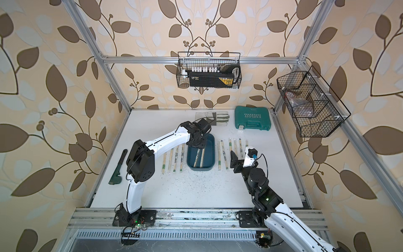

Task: Take the paired disposable chopsticks out of the storage box
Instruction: Pick up the paired disposable chopsticks from the storage box.

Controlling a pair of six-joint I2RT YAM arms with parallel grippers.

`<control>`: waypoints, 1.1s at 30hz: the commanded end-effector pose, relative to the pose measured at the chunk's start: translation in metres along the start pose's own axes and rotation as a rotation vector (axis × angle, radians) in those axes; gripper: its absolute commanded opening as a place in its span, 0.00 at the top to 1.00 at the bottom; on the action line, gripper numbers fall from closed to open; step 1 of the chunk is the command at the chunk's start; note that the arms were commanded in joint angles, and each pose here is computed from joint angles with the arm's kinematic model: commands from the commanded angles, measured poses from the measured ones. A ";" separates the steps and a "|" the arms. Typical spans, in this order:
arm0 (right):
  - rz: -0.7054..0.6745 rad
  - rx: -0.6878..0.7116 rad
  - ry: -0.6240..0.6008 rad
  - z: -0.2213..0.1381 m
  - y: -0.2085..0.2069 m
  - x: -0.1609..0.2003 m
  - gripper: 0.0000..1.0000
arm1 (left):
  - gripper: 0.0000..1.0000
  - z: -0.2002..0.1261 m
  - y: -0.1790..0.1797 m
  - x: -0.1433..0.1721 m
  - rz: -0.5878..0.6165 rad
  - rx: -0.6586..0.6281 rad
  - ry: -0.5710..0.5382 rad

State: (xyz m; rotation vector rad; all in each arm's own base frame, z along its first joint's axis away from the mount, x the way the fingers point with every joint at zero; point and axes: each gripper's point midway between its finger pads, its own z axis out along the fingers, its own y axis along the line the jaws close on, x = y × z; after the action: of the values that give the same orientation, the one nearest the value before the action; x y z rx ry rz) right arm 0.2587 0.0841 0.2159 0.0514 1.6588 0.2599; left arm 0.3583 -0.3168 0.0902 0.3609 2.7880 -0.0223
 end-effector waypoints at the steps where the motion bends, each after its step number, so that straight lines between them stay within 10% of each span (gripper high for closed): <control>1: -0.010 0.001 0.004 0.000 0.000 0.004 0.23 | 0.62 -0.003 0.000 -0.005 -0.031 -0.007 0.004; 33: -0.019 0.000 0.018 0.003 0.001 0.005 0.23 | 0.63 0.096 0.010 0.023 -0.053 -0.076 0.171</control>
State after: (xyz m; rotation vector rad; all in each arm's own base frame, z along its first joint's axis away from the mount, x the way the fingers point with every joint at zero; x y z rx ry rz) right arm 0.2610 0.0857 0.2090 0.0420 1.6843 0.2468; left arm 0.3759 -0.3166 0.0225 0.3105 2.8884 0.0480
